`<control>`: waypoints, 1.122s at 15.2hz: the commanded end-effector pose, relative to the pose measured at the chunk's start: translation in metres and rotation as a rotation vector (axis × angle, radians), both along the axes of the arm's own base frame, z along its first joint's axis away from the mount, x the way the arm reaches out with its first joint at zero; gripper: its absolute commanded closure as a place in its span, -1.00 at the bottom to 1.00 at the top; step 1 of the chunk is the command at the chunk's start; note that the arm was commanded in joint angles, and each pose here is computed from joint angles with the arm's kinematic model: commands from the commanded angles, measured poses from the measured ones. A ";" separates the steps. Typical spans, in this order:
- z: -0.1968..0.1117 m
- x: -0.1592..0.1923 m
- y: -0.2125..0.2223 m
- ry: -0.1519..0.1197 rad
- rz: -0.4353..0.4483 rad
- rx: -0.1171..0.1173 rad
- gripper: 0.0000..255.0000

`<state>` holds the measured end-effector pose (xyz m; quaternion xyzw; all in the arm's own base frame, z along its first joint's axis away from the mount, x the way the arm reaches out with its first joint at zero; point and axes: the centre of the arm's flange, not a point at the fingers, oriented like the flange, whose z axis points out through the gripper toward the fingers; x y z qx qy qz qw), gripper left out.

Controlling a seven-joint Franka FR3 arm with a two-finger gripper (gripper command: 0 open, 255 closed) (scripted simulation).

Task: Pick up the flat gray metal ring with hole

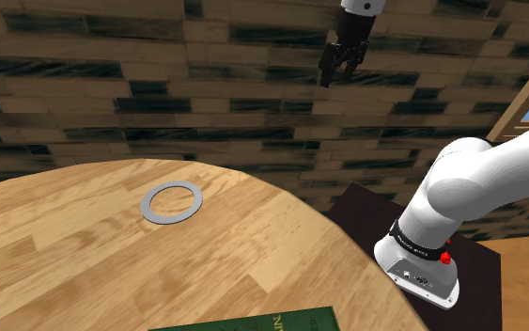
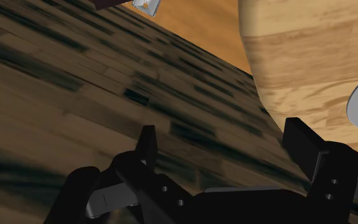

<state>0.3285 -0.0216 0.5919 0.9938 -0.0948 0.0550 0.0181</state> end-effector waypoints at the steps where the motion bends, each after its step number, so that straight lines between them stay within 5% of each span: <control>1: 0.000 0.000 0.000 0.000 0.000 0.000 -1.00; 17: -0.121 0.109 0.136 0.045 -0.002 0.020 -1.00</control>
